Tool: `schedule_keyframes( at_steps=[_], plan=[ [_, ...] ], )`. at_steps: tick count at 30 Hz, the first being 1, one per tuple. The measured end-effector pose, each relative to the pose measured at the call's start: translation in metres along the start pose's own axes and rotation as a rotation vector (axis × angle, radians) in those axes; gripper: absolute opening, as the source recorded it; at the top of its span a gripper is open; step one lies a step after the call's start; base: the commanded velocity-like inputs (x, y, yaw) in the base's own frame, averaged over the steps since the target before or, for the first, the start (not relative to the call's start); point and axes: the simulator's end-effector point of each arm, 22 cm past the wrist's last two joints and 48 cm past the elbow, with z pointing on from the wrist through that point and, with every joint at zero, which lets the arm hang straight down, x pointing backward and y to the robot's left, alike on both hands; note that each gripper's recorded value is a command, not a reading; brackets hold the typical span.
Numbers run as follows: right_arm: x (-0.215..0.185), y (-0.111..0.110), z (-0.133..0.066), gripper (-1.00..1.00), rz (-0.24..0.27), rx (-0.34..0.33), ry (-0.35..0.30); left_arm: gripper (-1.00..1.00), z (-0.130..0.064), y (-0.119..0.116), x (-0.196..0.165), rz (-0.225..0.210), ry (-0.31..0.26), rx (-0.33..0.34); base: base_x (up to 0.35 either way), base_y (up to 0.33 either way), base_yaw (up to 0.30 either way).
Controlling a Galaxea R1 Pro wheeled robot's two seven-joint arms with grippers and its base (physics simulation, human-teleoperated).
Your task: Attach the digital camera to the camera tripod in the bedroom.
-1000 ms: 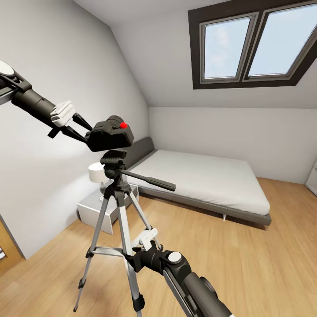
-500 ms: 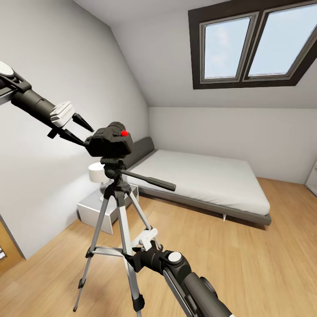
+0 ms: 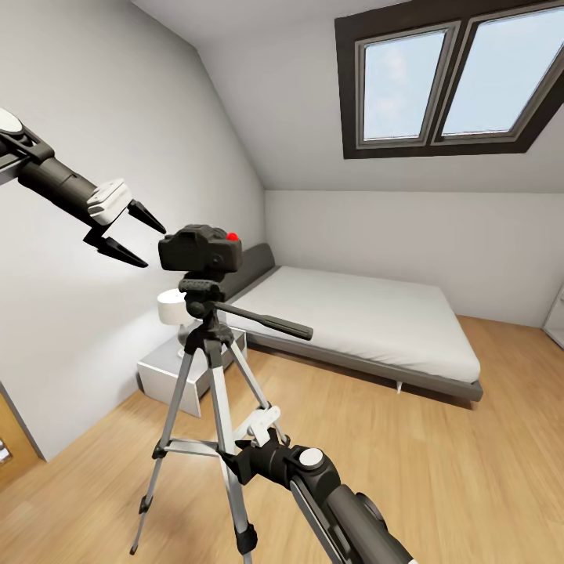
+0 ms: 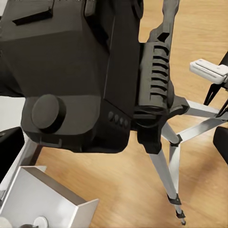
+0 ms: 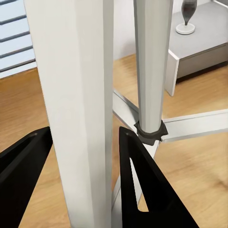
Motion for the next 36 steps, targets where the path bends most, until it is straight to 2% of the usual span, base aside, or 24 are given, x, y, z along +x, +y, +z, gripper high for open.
schedule_keyframes(
  at_steps=[6, 14, 15, 21, 29, 36],
  plan=[
    [0.0, 0.0, 0.0, -1.0, 0.0, 0.0, 0.0, 1.0, -0.004, 0.001, 0.002, -0.005, -0.003, -0.008, 0.0, 0.0, 0.0],
    [0.0, 0.0, 0.0, -1.0, 0.0, 0.0, 0.0, 1.0, -0.026, 0.006, 0.017, -0.047, -0.023, -0.065, 0.0, 0.0, 0.0],
    [0.0, 0.0, 0.0, 1.0, -0.001, 0.0, 0.0, 1.0, -0.03, 0.007, 0.019, -0.055, -0.029, -0.076, 0.0, 0.0, 0.0],
    [-0.002, 0.001, 0.0, 1.0, 0.001, -0.002, -0.01, 1.0, -0.054, 0.015, 0.036, -0.113, -0.052, -0.143, 0.0, 0.0, 0.0],
    [-0.004, 0.001, 0.0, 1.0, -0.001, -0.002, -0.02, 1.0, -0.068, 0.031, 0.053, -0.2, -0.047, -0.245, 0.0, 0.0, 0.0],
    [-0.005, 0.001, 0.0, 1.0, -0.002, -0.002, -0.022, 1.0, -0.075, 0.039, 0.062, -0.234, -0.04, -0.296, 0.0, 0.0, 0.0]
  ],
)
